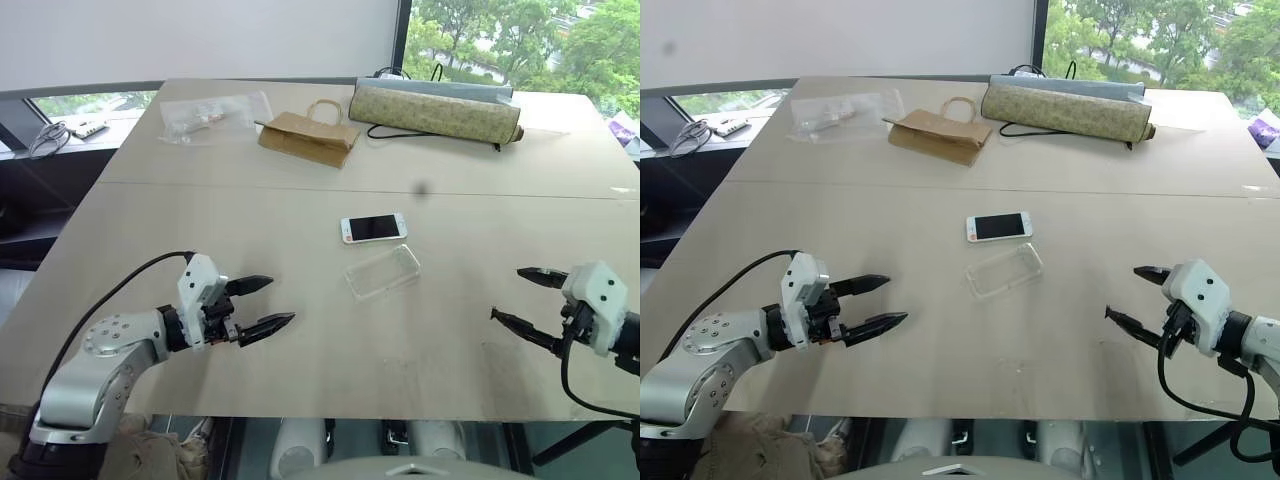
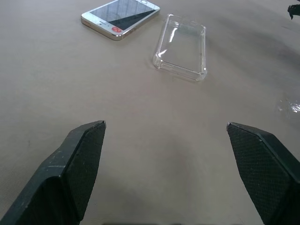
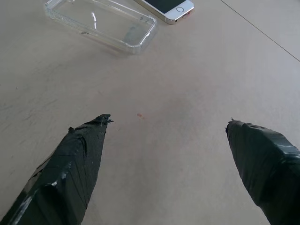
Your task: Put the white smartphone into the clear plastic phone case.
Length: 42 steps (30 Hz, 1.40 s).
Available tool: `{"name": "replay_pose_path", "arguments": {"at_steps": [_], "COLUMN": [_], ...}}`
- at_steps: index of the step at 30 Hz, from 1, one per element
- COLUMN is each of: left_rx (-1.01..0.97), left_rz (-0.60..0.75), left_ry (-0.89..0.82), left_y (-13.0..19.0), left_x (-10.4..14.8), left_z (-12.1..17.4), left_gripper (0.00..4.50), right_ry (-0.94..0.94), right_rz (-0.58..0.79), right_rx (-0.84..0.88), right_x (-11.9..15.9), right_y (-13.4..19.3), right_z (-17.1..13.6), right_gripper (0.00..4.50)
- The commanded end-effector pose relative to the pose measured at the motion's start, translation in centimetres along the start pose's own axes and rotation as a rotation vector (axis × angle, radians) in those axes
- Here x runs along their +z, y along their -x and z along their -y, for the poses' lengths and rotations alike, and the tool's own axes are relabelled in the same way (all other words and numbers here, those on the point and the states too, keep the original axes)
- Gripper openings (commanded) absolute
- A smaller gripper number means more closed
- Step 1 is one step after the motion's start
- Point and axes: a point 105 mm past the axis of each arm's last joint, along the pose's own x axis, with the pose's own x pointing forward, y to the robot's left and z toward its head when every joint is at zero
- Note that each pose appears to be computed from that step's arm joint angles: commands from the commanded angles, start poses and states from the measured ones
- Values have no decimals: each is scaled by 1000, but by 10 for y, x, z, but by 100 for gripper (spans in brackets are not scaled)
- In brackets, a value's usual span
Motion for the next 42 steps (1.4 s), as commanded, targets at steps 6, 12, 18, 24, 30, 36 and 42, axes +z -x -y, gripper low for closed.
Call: {"name": "replay_pose_path", "arguments": {"at_steps": [6, 12, 18, 24, 30, 36, 42], "left_rx": [15, 1, -77, -221, -269, -297, -326], "left_rz": [60, 35, -10, -103, -173, -222, -304], "left_ry": [-66, -129, -190, -218, -224, -274, -320], "left_y": [-3, -20, -48, -74, -106, -135, -148], "left_x": [29, 35, 53, 63, 58, 55, 40], "left_z": [-4, 2, 17, 34, 34, 35, 34], "left_gripper": [441, 441, 441, 441, 315, 280, 280], "right_ry": [45, 149, 177, 175, 168, 161, 161], "right_rz": [58, 135, 168, 155, 143, 130, 132], "right_rx": [-29, 50, 163, 161, 145, 142, 118], "right_x": [14, 39, 50, 46, 42, 41, 42], "right_y": [2, -5, -6, -7, -3, 5, 6], "right_z": [5, -9, -28, -36, -43, -50, -55], "right_gripper": [443, 443, 443, 443, 450, 450, 450]}}
